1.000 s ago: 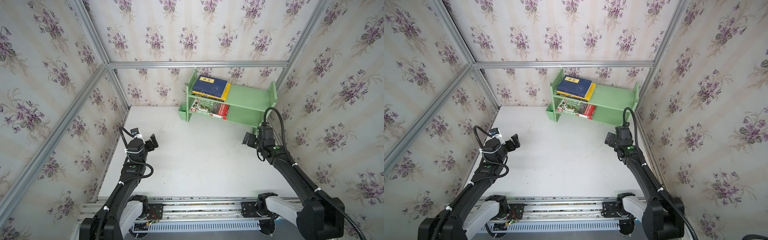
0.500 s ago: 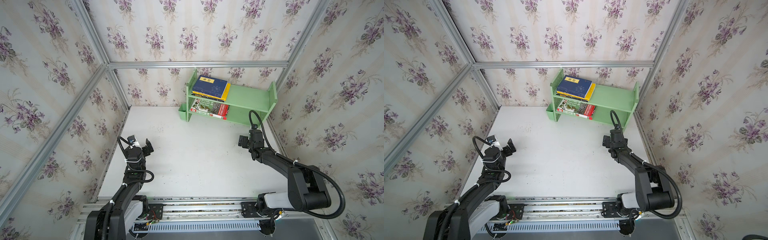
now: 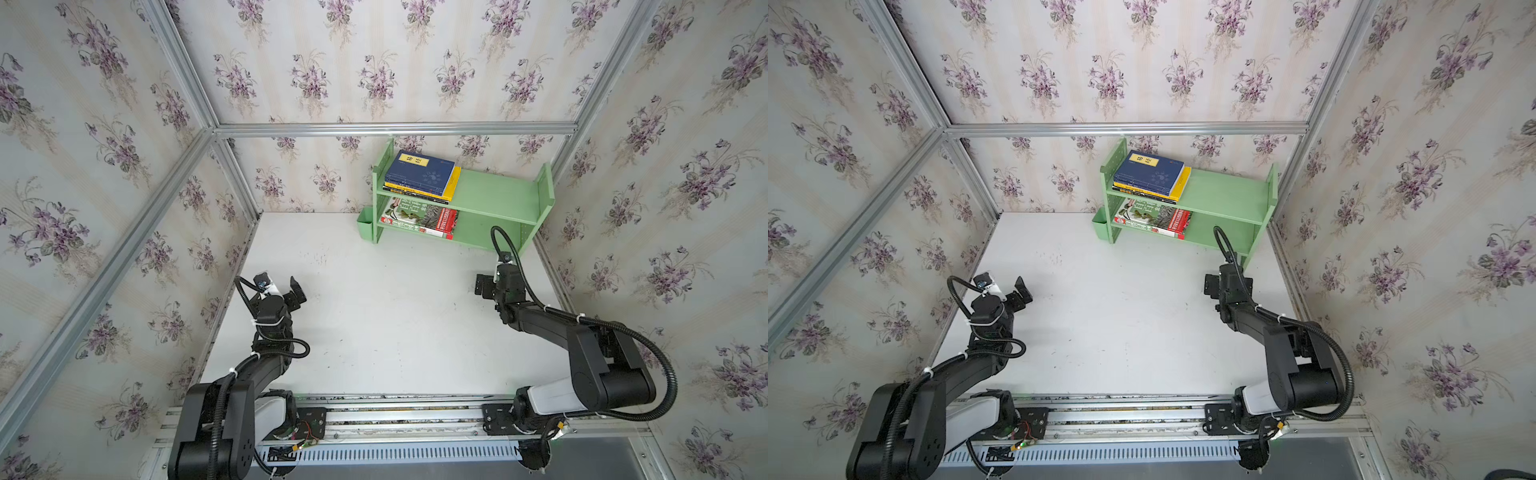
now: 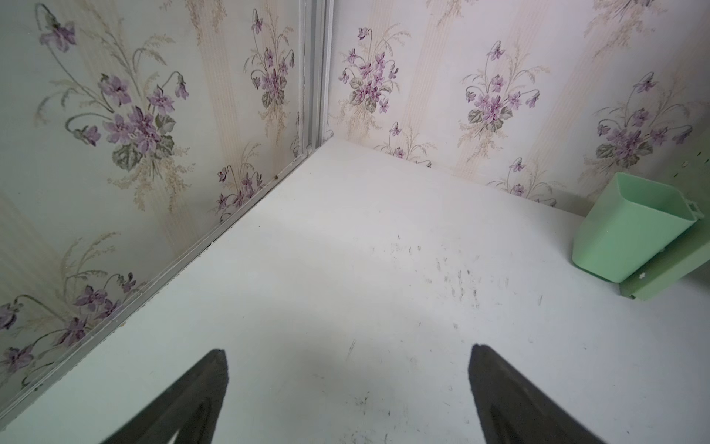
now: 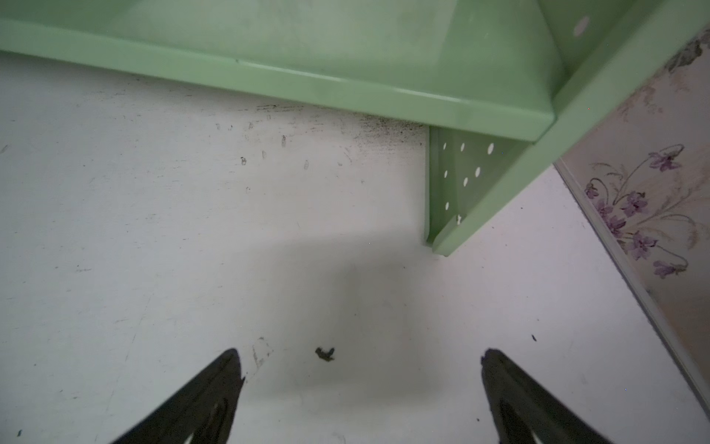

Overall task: Stacking books/files
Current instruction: Reset both arms

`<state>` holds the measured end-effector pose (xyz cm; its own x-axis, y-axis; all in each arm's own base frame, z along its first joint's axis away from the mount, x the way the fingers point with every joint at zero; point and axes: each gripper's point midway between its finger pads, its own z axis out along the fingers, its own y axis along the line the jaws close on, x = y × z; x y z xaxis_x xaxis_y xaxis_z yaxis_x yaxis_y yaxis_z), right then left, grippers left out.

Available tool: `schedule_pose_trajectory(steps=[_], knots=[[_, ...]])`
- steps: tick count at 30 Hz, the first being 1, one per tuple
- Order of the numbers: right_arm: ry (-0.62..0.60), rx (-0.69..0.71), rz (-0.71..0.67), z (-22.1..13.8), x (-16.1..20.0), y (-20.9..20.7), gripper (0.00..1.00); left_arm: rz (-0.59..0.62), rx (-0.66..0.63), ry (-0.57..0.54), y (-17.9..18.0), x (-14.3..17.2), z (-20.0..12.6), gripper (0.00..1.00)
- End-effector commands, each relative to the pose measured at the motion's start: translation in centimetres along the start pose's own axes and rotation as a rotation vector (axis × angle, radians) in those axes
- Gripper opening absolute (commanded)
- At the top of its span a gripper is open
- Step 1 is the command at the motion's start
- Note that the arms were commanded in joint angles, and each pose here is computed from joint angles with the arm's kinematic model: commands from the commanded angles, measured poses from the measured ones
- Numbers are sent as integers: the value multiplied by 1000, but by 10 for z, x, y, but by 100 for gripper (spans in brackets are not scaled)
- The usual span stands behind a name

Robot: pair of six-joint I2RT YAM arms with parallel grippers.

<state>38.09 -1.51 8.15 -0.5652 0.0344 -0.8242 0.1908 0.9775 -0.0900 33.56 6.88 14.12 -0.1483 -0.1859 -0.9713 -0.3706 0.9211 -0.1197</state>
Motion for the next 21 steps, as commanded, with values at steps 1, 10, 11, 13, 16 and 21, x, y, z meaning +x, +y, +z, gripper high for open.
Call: schedule_pose_trajectory(steps=[1, 10, 11, 13, 16, 21], knots=[[-119, -22, 36, -5, -25, -3, 100, 11, 68, -74, -13, -16, -2, 100], [-133, -123, 66, -3, -26, -3, 100, 148, 229, -69, -55, -1, 9, 100], [-138, -158, 50, -4, -26, 3, 100, 162, 248, -44, -59, 2, 10, 100], [-157, -201, 26, -8, -28, 10, 100, 166, 248, -7, -60, 3, 12, 100], [-185, -182, 27, -10, -29, 6, 100, 167, 248, -20, -60, 4, 12, 100], [-224, -201, -13, -2, -23, 11, 100, 171, 242, -12, -60, 4, 12, 100]])
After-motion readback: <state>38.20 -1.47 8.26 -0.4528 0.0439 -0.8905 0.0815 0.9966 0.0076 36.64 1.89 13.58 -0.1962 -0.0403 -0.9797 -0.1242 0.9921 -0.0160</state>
